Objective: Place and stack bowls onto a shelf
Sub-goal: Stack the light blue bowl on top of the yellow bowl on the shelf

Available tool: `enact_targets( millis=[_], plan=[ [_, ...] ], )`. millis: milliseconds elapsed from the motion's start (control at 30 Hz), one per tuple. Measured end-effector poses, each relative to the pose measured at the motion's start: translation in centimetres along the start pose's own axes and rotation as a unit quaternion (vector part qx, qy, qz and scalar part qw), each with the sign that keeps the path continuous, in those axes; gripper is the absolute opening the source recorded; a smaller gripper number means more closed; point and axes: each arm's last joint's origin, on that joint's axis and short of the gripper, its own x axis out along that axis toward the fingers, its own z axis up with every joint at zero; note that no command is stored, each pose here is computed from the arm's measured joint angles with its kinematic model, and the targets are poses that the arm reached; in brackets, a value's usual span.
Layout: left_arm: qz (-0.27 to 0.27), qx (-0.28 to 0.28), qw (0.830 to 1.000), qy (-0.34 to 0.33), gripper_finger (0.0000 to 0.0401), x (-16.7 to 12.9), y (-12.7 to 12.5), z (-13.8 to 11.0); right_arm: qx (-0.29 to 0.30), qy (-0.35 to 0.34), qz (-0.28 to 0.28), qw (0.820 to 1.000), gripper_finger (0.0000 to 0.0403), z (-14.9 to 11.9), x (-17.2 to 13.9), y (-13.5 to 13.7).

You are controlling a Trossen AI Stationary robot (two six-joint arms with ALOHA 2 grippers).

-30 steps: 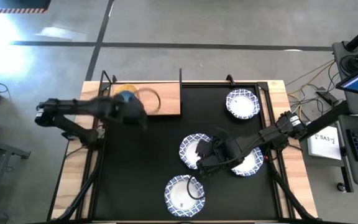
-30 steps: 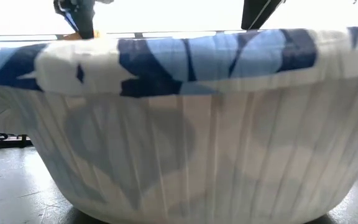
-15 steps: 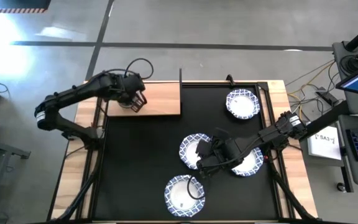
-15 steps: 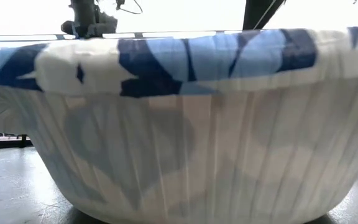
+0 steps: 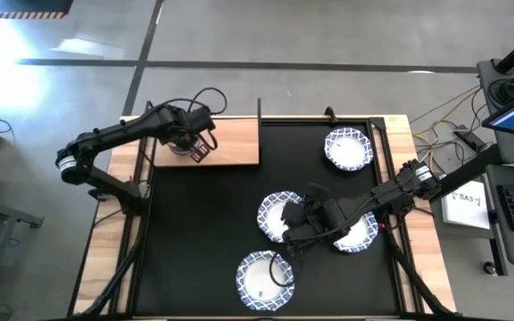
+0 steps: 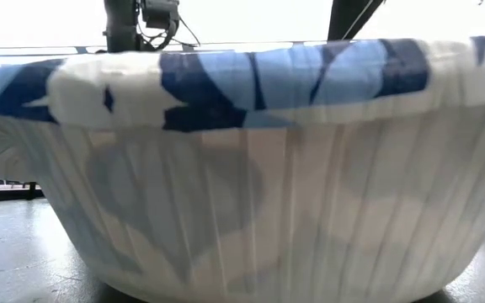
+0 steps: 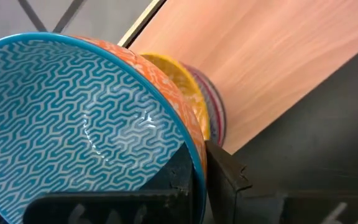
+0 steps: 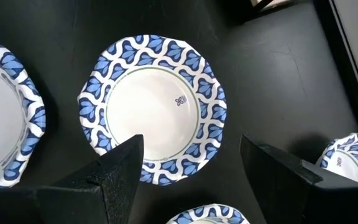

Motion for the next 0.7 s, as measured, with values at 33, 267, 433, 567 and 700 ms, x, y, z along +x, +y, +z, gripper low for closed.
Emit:
enact_targets(
  millis=[33, 267, 433, 567, 700],
  plan=[
    [0.0, 0.0, 1.0, 0.005, 0.0009, 0.2, 0.1, -0.1, 0.0, 0.0, 0.0, 1.0, 0.0256, 0.0, 0.0, 0.0],
    [0.004, 0.0, 1.0, 0.02, 0.0009, 2.3, 0.1, -0.9, -0.006, 0.0, 0.0, 1.0, 0.0256, 0.0, 0.0, 0.0],
    [0.001, 0.002, 1.0, 0.012, 0.0009, 3.2, -0.2, -1.0, -0.008, 0.0, 0.0, 1.0, 0.0256, 0.0, 0.0, 0.0],
    [0.001, 0.002, 1.0, 0.008, 0.0011, 3.1, -0.1, -0.9, -0.008, 0.0, 0.0, 1.0, 0.0256, 0.0, 0.0, 0.0],
    [-0.002, 0.006, 1.0, -0.005, 0.0018, 2.4, 0.1, -0.4, -0.009, 0.0, 0.0, 1.0, 0.0256, 0.0, 0.0, 0.0]
  ],
)
